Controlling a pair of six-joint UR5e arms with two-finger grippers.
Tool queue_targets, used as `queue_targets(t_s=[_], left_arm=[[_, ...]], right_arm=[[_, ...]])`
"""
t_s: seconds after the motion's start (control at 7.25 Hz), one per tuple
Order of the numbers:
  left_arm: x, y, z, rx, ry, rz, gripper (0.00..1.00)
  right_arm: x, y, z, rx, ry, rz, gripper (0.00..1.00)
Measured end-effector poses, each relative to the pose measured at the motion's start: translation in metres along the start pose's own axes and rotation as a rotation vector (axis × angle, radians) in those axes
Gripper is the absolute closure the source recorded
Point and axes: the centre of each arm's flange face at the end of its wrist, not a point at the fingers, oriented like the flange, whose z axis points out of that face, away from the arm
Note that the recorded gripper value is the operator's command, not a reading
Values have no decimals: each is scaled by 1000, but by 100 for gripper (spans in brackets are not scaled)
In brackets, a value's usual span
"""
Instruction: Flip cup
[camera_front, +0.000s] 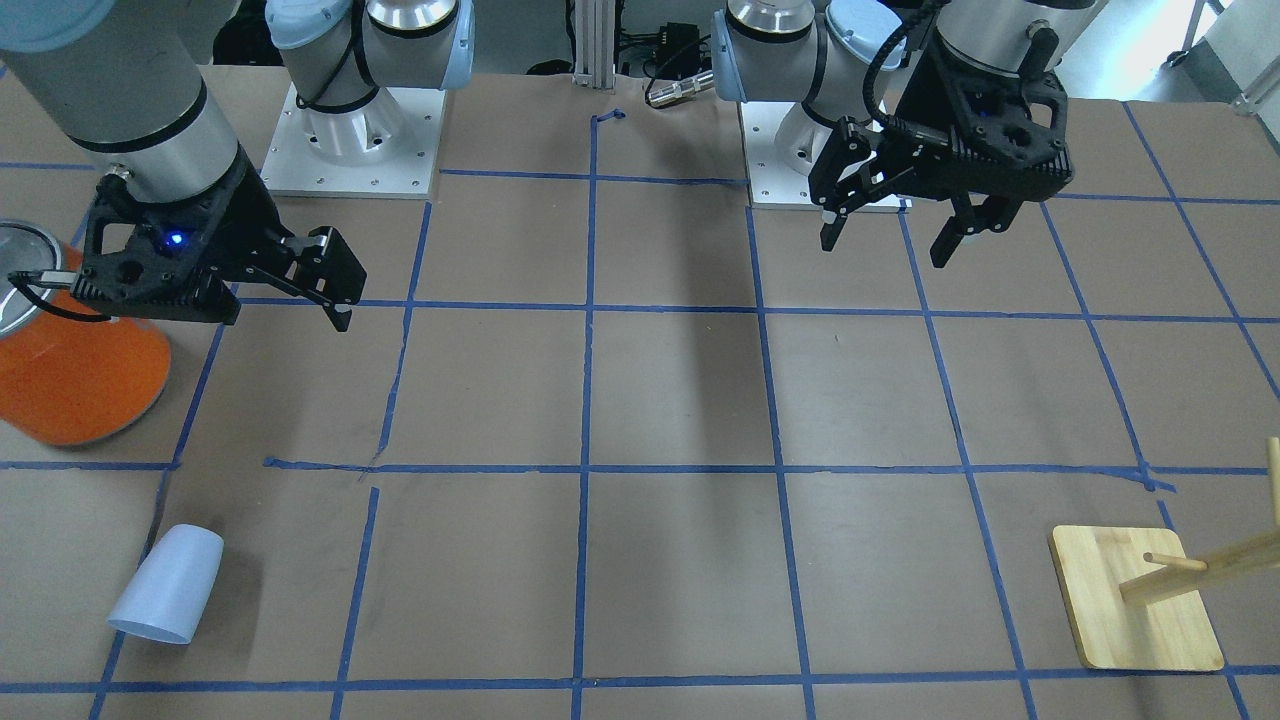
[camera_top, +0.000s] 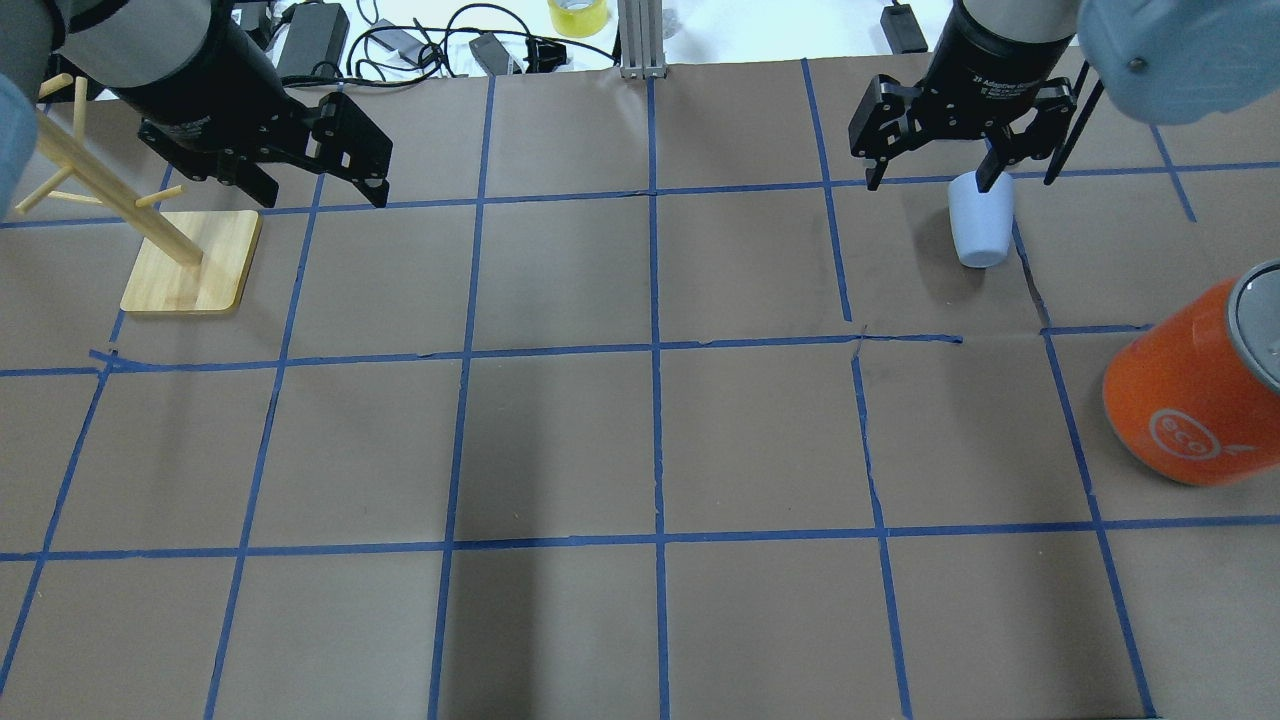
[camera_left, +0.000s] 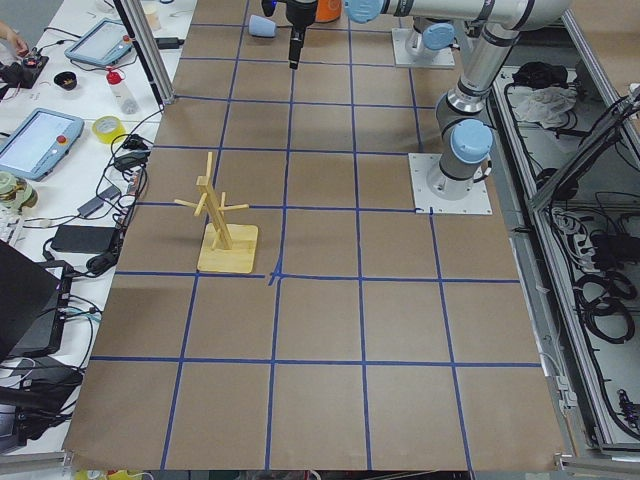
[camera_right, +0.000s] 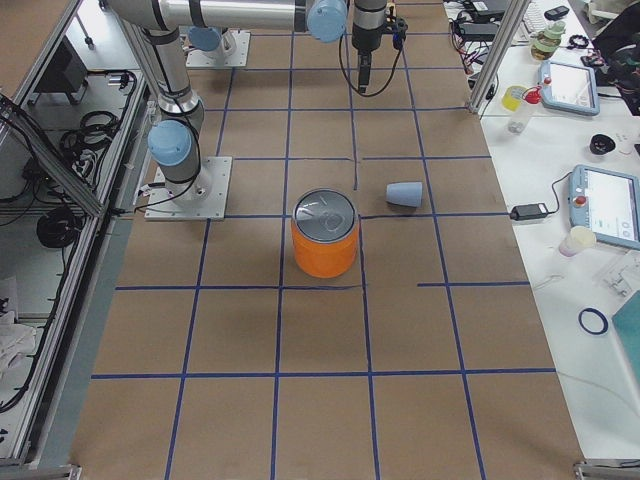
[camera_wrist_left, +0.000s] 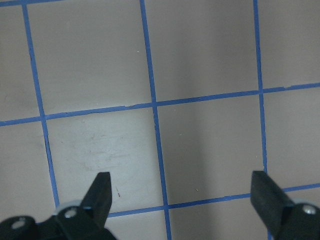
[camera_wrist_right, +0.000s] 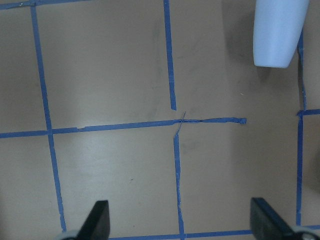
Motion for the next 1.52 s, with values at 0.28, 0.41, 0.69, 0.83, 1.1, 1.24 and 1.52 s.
queue_targets(t_s=[0.28,0.41,0.69,0.83,1.1,1.24,1.52], left_arm=[[0,0,0,0,0,-1,0],[0,0,0,0,0,-1,0],[0,0,0,0,0,-1,0],[0,0,0,0,0,0,0],[0,0,0,0,0,0,0],[0,0,0,1,0,0,0],[0,0,0,0,0,0,0]], right_arm=[[1,-1,0,4,1,2,0],[1,-1,0,6,2,2,0],[1,-1,-1,6,-2,3,0],[2,-1,-1,5,-4,5,0],[2,-2,1,1,-3,8,0],[2,-2,2,1,-4,10,0],[4,-4,4,-1,4,12,0]])
